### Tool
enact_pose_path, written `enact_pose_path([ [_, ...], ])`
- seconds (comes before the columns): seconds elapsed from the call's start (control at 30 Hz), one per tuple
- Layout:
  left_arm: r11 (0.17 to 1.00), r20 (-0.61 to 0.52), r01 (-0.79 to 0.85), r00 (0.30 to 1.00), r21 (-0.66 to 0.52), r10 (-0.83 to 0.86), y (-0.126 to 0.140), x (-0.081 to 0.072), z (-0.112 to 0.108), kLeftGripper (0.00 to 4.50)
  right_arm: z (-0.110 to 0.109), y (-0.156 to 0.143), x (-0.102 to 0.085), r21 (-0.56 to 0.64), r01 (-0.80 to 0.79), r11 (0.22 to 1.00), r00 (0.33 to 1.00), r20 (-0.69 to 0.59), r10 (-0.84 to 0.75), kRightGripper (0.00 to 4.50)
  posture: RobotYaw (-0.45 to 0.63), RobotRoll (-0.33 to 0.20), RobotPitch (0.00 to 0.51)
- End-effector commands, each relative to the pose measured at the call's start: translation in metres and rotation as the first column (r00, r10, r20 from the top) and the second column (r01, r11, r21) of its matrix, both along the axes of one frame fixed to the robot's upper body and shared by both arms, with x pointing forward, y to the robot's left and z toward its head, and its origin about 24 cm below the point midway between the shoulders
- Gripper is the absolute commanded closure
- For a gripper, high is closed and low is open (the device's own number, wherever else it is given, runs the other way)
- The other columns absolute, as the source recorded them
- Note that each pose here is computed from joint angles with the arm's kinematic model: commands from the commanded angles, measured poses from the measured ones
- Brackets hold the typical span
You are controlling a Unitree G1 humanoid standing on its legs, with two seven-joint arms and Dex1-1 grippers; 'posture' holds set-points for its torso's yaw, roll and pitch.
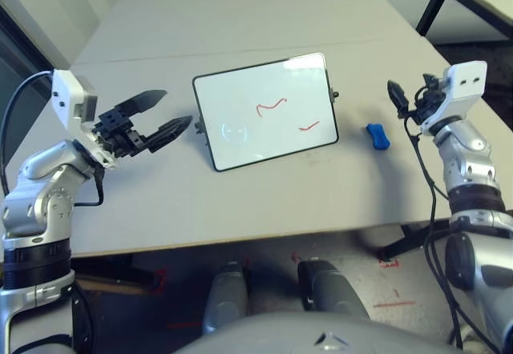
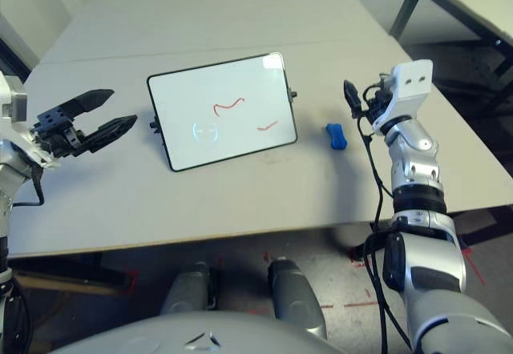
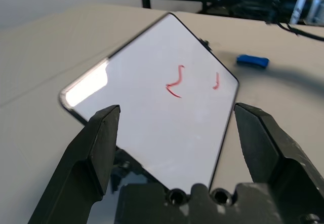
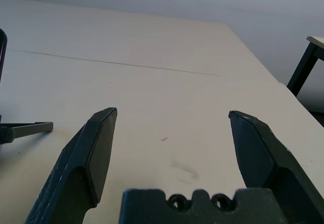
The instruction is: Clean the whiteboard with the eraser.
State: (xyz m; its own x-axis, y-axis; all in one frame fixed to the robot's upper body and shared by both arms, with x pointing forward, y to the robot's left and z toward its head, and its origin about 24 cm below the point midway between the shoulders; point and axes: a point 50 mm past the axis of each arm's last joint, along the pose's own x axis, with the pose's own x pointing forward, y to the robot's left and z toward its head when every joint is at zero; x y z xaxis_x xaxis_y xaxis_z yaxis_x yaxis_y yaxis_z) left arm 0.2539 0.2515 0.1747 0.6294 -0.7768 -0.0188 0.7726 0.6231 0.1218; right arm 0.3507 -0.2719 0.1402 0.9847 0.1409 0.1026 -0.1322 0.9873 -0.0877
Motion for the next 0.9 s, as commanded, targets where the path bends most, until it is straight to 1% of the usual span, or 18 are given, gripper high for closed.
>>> enact_pose_path([
  [0.03,0.995,-0.030,0.071,0.997,0.071,-0.069,-0.010,0.000,-0.008,0.00,0.009,-0.004,-0.002,-0.017,0.034,0.999,0.996,-0.086,-0.035,0.03,-0.10,0.000,0.085],
  [0.1,0.992,-0.035,0.096,0.995,0.086,-0.094,-0.014,0.001,-0.010,0.00,0.016,-0.005,-0.004,0.013,0.061,0.998,0.986,-0.159,-0.058,0.03,-0.11,0.000,0.086],
  [0.27,0.985,-0.035,0.126,0.992,0.114,-0.123,-0.018,0.005,-0.013,0.00,0.037,0.003,-0.010,0.054,0.046,0.997,0.955,-0.296,-0.028,0.03,-0.12,0.000,0.087],
  [0.3,0.984,-0.035,0.131,0.991,0.117,-0.128,-0.019,0.005,-0.014,0.00,0.041,0.005,-0.012,0.062,0.037,0.997,0.949,-0.316,-0.015,0.03,-0.14,0.000,0.088],
  [0.33,0.983,-0.036,0.137,0.990,0.120,-0.134,-0.020,0.006,-0.015,0.00,0.043,0.007,-0.014,0.090,0.032,0.995,0.931,-0.365,0.003,0.03,-0.14,0.000,0.088],
  [0.4,0.980,-0.039,0.149,0.989,0.130,-0.145,-0.023,0.007,-0.018,0.00,0.046,0.011,-0.021,0.052,0.014,0.999,0.872,-0.489,0.013,0.03,-0.15,0.000,0.089],
  [0.43,0.979,-0.040,0.153,0.988,0.132,-0.149,-0.024,0.007,-0.019,0.00,0.046,0.012,-0.024,0.017,0.026,1.000,0.832,-0.555,-0.012,0.03,-0.15,0.000,0.089],
  [0.47,0.979,-0.040,0.155,0.988,0.132,-0.151,-0.025,0.008,-0.019,0.00,0.046,0.013,-0.027,-0.003,0.021,1.000,0.805,-0.593,-0.019,0.03,-0.16,0.000,0.089],
  [0.57,0.978,-0.040,0.158,0.987,0.133,-0.154,-0.027,0.009,-0.021,0.00,0.046,0.019,-0.033,0.008,0.014,1.000,0.748,-0.664,-0.005,0.03,-0.16,0.000,0.089],
  [0.67,0.978,-0.039,0.160,0.987,0.135,-0.156,-0.028,0.009,-0.022,0.00,0.042,0.023,-0.037,0.010,0.013,1.000,0.710,-0.704,-0.002,0.03,-0.16,0.000,0.089],
  [0.77,0.978,-0.039,0.160,0.987,0.136,-0.156,-0.029,0.010,-0.024,0.00,0.031,0.031,-0.038,0.014,0.009,1.000,0.672,-0.740,0.005,0.03,-0.16,0.000,0.089],
  [0.9,0.978,-0.040,0.159,0.987,0.137,-0.155,-0.029,0.009,-0.025,0.00,0.020,0.036,-0.035,0.025,0.027,0.999,0.649,-0.761,0.001,0.03,-0.16,0.000,0.090],
])
